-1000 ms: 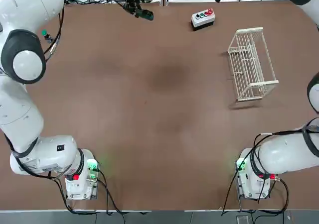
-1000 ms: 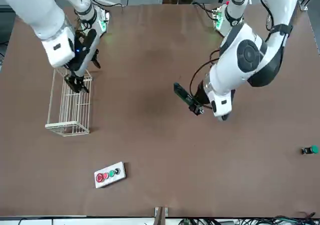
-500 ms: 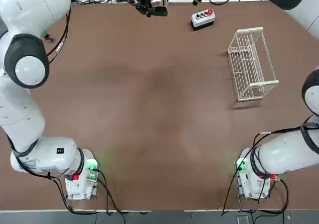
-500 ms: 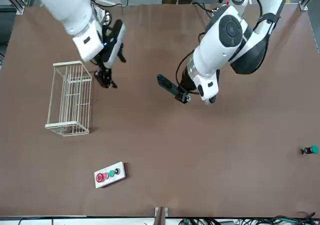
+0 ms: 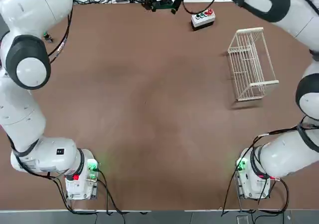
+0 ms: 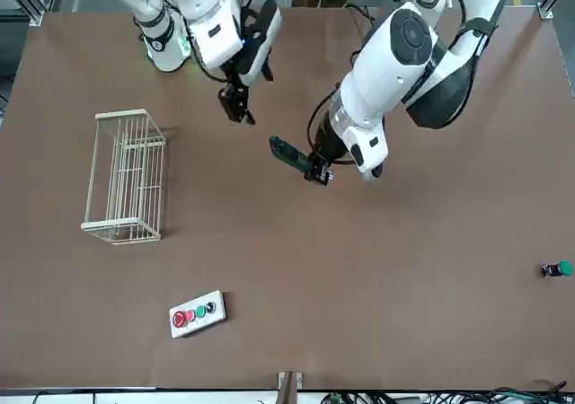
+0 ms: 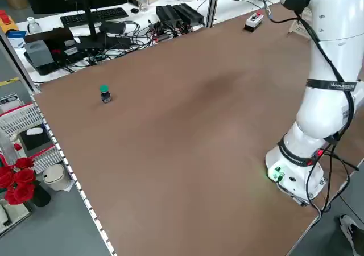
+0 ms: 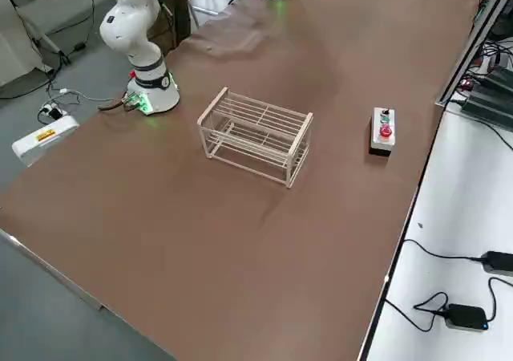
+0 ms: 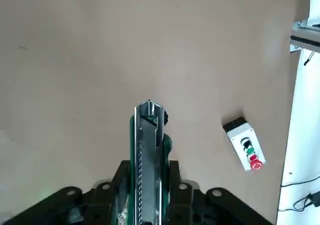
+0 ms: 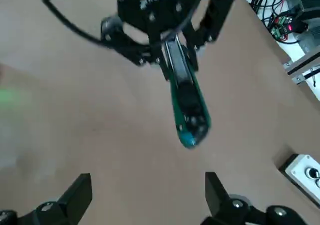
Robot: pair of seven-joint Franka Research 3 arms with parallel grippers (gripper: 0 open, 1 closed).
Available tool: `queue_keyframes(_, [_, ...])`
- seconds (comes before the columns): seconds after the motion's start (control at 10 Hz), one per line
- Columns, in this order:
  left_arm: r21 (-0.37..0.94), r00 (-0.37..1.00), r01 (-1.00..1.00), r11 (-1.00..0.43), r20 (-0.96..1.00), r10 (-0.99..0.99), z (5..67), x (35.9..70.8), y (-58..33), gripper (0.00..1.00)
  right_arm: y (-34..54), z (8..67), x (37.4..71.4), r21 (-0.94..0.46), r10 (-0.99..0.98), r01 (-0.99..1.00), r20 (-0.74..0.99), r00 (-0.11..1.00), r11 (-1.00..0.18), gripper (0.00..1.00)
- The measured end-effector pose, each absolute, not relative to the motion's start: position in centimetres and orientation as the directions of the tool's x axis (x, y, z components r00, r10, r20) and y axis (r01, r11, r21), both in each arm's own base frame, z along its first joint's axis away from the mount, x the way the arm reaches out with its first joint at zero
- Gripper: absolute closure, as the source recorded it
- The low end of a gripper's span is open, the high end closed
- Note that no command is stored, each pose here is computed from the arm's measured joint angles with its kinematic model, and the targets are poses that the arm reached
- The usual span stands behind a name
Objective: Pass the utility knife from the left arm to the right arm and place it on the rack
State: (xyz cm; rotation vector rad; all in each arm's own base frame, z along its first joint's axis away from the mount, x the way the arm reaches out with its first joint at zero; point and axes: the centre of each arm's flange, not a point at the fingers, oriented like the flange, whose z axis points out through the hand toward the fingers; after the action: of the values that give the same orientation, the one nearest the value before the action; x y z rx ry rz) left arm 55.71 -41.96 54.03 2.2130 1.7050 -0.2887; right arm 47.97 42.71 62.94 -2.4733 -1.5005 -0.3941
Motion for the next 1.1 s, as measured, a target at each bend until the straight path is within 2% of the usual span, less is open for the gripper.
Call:
queue_keyframes(0.4, [0.116,0.285,0.959,-0.26,-0.344,0.895,53.9,54.5,-43.1,0.65,44.6,60.1,51.4,-0.008,0.842,0.894,0.33,0.426,-0.448,0.0])
queue_keyframes(1.1, [0.111,0.295,0.956,-0.273,-0.342,0.893,54.1,54.0,-43.7,0.65,47.1,58.5,50.2,0.03,0.842,0.875,0.289,0.455,-0.483,0.0])
